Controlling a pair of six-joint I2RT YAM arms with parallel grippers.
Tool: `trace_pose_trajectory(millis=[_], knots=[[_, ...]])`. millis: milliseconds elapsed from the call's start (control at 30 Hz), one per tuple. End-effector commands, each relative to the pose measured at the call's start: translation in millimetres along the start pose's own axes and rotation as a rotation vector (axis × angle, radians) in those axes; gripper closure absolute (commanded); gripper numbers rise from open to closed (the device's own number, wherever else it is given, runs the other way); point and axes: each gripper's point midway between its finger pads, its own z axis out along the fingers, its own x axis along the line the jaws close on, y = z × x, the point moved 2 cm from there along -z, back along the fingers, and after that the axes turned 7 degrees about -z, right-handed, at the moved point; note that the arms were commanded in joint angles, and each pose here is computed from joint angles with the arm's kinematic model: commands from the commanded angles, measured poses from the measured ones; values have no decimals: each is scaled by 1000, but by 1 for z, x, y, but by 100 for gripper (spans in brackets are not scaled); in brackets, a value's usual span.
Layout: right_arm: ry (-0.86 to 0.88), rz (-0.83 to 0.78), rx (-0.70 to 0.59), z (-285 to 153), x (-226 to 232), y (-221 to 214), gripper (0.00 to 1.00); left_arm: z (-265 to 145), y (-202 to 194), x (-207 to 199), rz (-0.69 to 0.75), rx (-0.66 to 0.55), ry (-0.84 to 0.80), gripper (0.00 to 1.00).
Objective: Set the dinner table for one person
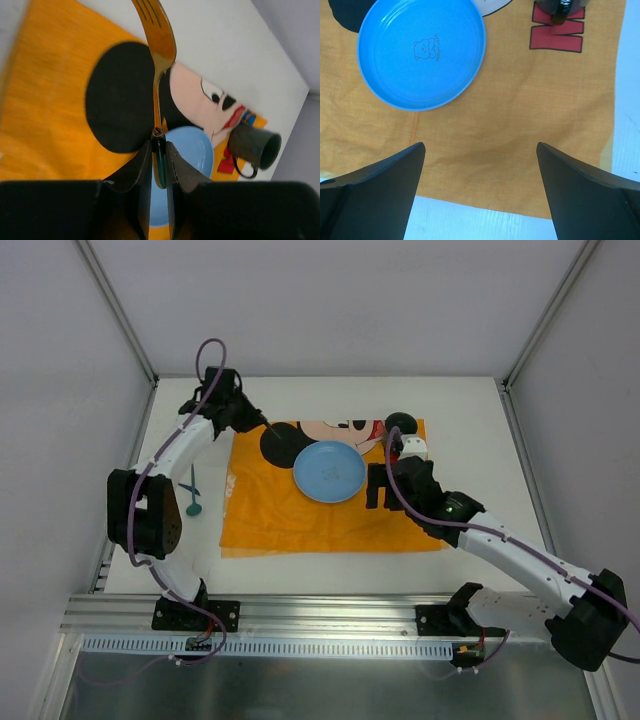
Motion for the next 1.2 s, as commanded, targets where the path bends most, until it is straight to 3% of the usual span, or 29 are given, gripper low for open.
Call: trace_pose_trajectory(millis=[0, 167, 600, 1167], knots=[[-41, 1, -60, -21, -12, 21, 1, -12, -46, -31, 139, 55, -56, 100], [-67, 22, -86, -39, -25, 21, 1, -7, -117, -64, 226, 137, -93, 100], [-121, 47, -104, -64, -47, 11, 1, 14, -255, -120, 332, 309, -160, 100], [-164, 37, -98, -65, -58, 1, 1, 50, -353, -136, 355, 408, -162, 100]])
